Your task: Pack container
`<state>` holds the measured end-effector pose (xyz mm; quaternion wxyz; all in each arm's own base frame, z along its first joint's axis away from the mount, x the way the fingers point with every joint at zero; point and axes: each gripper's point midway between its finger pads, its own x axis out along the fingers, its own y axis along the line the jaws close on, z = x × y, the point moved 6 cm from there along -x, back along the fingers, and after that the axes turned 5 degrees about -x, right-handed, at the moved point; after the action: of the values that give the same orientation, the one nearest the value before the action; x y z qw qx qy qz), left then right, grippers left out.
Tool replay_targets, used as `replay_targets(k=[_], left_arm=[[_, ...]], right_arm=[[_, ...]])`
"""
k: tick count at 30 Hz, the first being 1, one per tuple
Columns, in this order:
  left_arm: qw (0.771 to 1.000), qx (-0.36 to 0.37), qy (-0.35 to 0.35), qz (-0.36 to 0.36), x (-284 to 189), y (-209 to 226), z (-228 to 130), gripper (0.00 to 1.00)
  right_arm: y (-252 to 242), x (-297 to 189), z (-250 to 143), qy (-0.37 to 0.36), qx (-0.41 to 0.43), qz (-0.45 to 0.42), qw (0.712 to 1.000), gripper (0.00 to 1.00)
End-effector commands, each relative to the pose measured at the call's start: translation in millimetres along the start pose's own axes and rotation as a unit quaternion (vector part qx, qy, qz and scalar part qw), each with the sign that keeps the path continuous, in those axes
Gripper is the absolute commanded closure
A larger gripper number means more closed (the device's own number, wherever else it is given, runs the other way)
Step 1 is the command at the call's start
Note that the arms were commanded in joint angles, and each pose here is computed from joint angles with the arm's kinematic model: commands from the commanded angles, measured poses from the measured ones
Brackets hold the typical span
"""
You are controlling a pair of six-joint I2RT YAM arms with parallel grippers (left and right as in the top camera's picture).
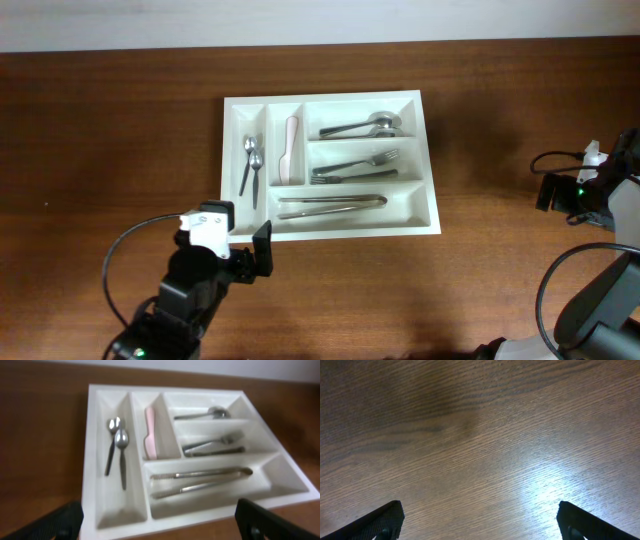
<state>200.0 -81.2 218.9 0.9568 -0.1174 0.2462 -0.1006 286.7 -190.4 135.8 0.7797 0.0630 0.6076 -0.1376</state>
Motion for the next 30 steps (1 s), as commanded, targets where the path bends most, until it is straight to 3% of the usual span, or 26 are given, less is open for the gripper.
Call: replay_targets(k=[1,14,21,30], left_arm=[[0.999,-0.004,-0.038,0.003,2,10,-7,0.01],[0.978,-0.066,-0.160,0.113,-11,80,-29,0.01],[0.967,0.005,-0.228,0.111,-22,87,-15,0.01],[0.968,0.047,-0.226,0.100,-14,92,-33,0.01]], right_arm=[[1,2,0,0.001,-0.001,0.005,1.000,0.01],[1,2,0,0.001,-0.001,0.005,1.000,0.01],[1,2,0,0.001,-0.001,0.005,1.000,0.01],[1,2,0,0.001,-0.001,0.005,1.000,0.01]])
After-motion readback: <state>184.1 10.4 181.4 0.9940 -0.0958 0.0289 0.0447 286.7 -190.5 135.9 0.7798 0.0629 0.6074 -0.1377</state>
